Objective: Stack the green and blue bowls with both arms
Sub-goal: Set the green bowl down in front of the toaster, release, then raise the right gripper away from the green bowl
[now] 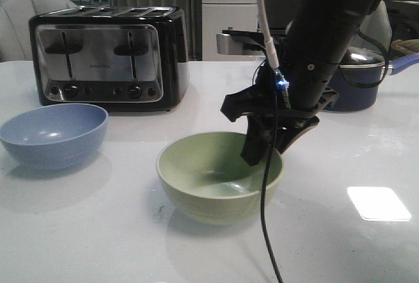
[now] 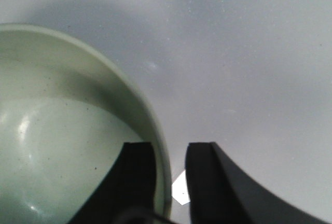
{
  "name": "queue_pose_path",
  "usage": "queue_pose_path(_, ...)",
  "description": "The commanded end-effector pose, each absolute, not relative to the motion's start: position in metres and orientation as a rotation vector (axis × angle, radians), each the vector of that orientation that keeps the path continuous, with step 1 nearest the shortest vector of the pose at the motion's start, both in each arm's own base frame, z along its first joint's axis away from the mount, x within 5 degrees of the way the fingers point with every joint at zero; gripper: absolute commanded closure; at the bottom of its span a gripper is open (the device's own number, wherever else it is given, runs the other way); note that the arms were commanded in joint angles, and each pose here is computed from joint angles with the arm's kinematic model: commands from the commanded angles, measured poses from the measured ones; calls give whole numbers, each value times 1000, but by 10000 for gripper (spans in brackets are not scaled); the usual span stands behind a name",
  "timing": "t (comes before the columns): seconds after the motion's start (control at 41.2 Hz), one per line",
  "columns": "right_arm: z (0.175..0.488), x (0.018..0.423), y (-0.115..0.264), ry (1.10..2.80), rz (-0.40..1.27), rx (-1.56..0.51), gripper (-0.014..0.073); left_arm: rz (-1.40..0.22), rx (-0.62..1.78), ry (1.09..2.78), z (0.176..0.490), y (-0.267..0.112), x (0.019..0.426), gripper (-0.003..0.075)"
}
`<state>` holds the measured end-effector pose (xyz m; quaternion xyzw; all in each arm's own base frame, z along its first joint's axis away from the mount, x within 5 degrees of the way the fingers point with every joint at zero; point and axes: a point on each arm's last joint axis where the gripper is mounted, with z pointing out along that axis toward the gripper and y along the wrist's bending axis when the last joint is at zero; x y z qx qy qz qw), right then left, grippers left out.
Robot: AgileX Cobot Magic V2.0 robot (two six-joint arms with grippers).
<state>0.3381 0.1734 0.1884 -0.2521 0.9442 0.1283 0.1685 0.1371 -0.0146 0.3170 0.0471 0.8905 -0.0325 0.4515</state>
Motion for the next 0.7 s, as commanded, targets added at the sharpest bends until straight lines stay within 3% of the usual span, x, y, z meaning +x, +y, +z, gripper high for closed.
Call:
queue_pose_path(0.0, 222, 342, 174, 2553, 381, -686, 155, -79, 107, 2100, 332, -14, 142, 264)
queue_pose_path(0.291, 279, 316, 167, 2394, 386, -741, 171, -79, 107, 2100, 332, -14, 142, 264)
queue_pose_path(0.485, 314, 268, 160, 2252, 402, -776, 171, -79, 107, 2100, 332, -14, 142, 264)
queue_pose_path(0.679, 329, 215, 140, 2163, 418, -785, 171, -79, 107, 2098, 332, -14, 142, 264)
